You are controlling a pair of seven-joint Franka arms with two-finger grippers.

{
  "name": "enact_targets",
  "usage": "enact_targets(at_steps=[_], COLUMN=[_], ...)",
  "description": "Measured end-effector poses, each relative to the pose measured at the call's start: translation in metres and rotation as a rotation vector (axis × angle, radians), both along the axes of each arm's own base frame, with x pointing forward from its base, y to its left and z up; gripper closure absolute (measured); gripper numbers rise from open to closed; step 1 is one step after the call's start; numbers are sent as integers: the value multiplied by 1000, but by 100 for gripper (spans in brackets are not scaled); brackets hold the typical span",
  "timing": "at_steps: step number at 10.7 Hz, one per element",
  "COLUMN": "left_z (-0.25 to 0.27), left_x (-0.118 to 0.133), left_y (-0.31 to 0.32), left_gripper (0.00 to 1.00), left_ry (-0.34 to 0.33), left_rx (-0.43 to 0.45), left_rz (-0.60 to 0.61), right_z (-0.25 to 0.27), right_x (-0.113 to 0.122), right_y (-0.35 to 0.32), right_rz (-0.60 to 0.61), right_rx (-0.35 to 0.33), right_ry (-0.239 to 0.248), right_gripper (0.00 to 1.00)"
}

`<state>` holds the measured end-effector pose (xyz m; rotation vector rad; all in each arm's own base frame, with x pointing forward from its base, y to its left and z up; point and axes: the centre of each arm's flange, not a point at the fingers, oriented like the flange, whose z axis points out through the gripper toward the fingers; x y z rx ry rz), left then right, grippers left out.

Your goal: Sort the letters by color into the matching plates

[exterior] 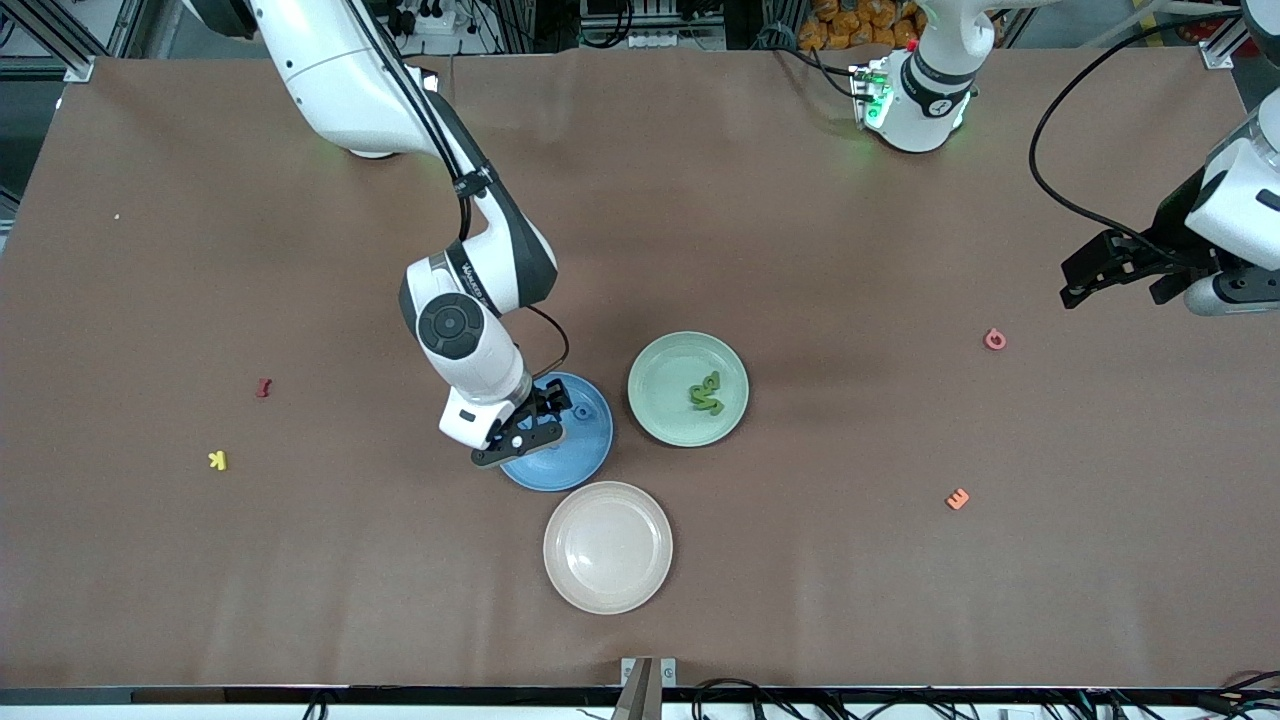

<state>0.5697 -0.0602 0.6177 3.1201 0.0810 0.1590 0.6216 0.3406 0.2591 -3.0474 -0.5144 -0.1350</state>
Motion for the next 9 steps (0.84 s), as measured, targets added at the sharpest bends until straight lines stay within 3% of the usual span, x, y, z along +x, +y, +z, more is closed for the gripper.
enact_targets(at_steps=[1,4,9], left_z=[0,0,0], left_x=[0,0,0], left_y=[0,0,-1], left_gripper=[0,0,0], left_ry=[0,0,0], left_rx=[0,0,0], left_rz=[0,0,-1], right_z=[8,30,41], right_x=[8,49,92], right_y=[-7,-72,-211], right_rz=[33,109,127], right_rx=[0,-8,-40], right_ry=[-19,-70,-97], right_gripper=[0,0,0])
